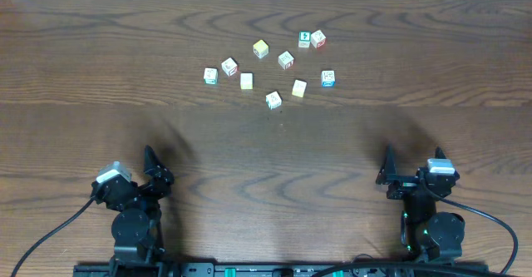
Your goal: Lift 5 blocks
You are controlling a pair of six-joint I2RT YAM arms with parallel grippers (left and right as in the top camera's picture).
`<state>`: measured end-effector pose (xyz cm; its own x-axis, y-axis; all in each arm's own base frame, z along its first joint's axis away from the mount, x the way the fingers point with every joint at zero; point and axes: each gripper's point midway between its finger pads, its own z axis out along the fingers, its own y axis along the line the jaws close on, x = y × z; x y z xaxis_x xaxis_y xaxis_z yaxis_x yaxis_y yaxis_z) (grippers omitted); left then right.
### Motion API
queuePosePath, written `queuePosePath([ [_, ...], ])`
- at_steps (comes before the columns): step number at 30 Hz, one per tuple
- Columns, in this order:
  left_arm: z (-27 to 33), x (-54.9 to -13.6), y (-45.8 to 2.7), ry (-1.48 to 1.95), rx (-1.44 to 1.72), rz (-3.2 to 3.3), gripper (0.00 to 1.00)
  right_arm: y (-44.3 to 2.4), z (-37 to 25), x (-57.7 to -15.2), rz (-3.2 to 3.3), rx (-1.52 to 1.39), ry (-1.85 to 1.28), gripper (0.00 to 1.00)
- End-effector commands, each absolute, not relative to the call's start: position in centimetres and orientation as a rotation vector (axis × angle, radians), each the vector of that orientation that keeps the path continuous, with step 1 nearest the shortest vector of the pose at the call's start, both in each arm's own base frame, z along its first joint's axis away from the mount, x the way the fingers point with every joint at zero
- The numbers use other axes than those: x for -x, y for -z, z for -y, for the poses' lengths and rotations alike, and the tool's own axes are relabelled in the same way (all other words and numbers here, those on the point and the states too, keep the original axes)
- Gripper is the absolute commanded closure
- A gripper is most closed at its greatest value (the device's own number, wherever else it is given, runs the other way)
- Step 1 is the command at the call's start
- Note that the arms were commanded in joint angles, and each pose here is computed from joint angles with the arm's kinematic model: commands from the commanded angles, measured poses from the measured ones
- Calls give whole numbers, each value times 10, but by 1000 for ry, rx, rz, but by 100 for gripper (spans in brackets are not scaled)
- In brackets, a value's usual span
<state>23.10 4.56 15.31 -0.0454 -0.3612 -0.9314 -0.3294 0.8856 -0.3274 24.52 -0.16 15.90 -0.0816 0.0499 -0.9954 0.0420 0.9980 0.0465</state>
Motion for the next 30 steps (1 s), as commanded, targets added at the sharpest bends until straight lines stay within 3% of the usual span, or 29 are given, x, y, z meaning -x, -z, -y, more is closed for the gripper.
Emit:
queuePosePath([
  [1, -49, -230, -139, -16, 542, -1673, 22, -159, 3, -245, -1650, -64, 6, 1],
  [30, -49, -230, -139, -16, 542, -1673, 22, -159, -8, -245, -1648, -62, -87, 1],
])
